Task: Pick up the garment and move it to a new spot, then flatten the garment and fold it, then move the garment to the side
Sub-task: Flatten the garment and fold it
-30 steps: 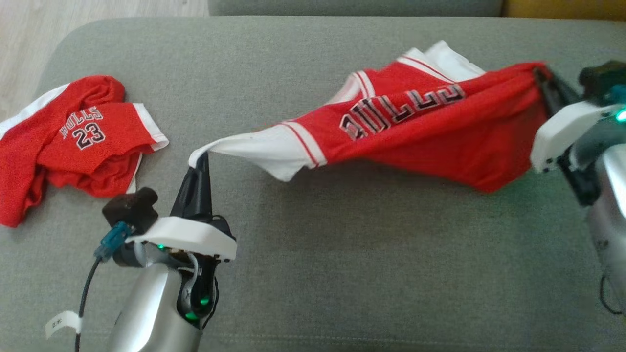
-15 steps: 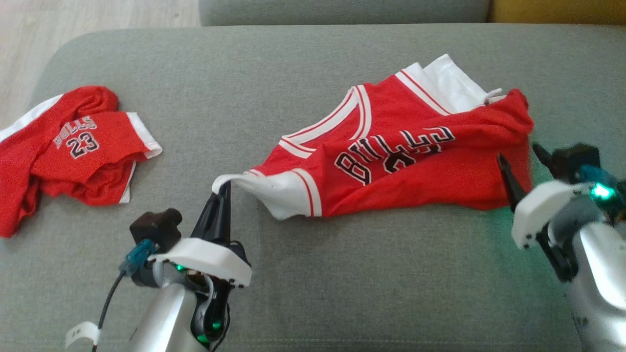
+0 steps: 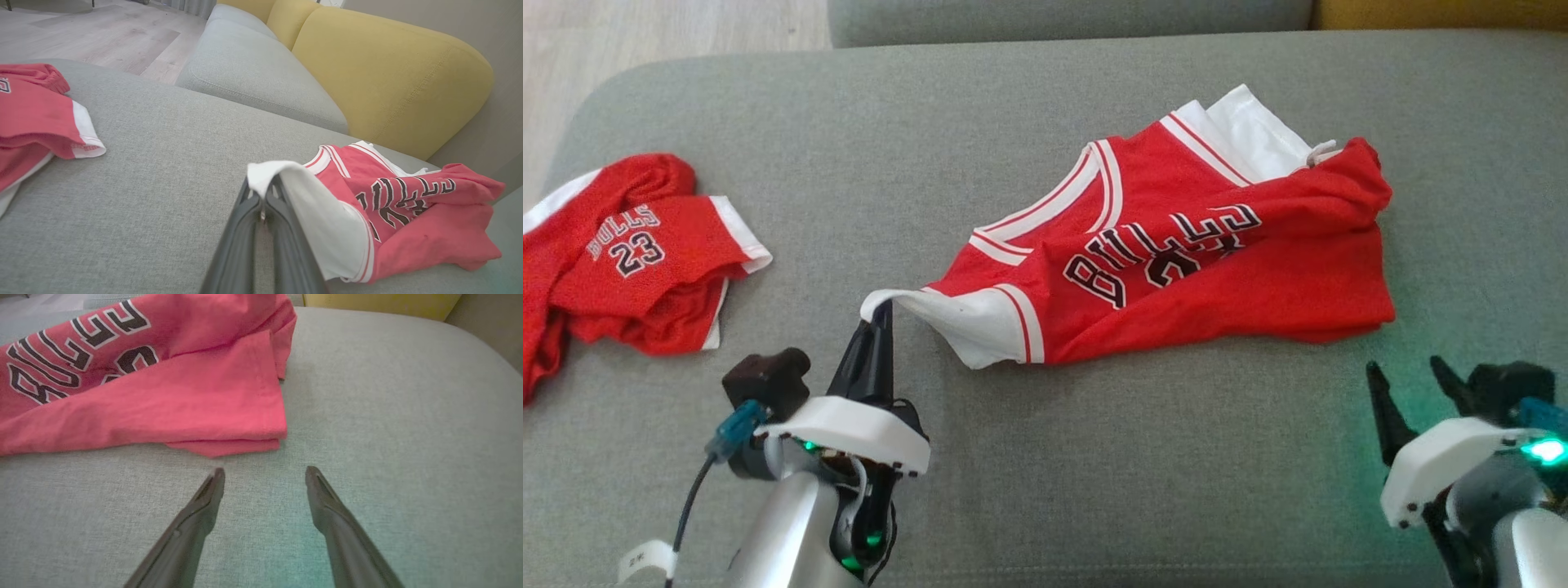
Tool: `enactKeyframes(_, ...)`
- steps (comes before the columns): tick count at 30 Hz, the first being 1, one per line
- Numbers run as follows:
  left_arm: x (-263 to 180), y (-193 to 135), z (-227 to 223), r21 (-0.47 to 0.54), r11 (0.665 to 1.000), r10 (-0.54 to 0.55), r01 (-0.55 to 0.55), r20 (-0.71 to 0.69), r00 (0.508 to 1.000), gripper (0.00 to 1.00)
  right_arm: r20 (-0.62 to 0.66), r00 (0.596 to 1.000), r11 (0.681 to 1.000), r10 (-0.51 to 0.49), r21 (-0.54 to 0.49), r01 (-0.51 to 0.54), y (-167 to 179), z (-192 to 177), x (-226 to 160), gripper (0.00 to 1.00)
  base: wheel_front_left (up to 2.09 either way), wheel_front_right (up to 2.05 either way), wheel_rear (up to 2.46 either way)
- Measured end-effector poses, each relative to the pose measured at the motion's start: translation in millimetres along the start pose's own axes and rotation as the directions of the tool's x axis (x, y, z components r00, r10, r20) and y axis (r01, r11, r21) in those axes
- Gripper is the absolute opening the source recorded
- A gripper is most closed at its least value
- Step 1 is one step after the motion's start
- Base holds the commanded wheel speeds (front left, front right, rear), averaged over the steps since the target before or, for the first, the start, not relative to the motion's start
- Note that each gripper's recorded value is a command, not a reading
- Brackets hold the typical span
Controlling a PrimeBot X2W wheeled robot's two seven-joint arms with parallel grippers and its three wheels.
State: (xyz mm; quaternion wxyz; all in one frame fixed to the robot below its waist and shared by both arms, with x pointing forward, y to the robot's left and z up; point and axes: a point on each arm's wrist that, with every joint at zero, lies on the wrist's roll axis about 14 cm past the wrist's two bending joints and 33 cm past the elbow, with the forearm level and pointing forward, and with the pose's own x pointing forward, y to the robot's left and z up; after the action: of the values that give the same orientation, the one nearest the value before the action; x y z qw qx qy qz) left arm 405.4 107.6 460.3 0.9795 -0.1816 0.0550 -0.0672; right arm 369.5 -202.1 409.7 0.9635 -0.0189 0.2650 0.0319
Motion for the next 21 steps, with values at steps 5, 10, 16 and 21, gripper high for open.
enactKeyframes(5, 2, 1, -6, -0.004, 1.000, -0.002, 0.002, -0.017, 1.000, 0.00, 0.018, 1.000, 0.995, -0.021, 0.093, 0.020, 0, 6, 5, 1.00, 0.00, 0.00, 0.00)
enactKeyframes(10, 2, 4, -9, -0.006, 1.000, 0.004, -0.004, -0.024, 1.000, 0.00, 0.030, 0.999, 0.990, -0.036, 0.136, 0.032, -5, 15, 18, 1.00, 0.00, 0.00, 0.00)
enactKeyframes(16, 2, 10, -12, -0.006, 1.000, 0.022, -0.022, -0.034, 0.999, 0.00, -0.010, 0.999, 0.983, -0.036, 0.180, 0.037, -4, 11, 39, 1.00, 0.00, 0.00, 0.00)
enactKeyframes(21, 5, 15, -14, -0.001, 0.999, 0.032, -0.032, -0.039, 0.999, 0.00, -0.053, 0.998, 0.980, -0.019, 0.195, 0.029, 1, 4, 55, 1.00, 0.00, 0.00, 0.00)
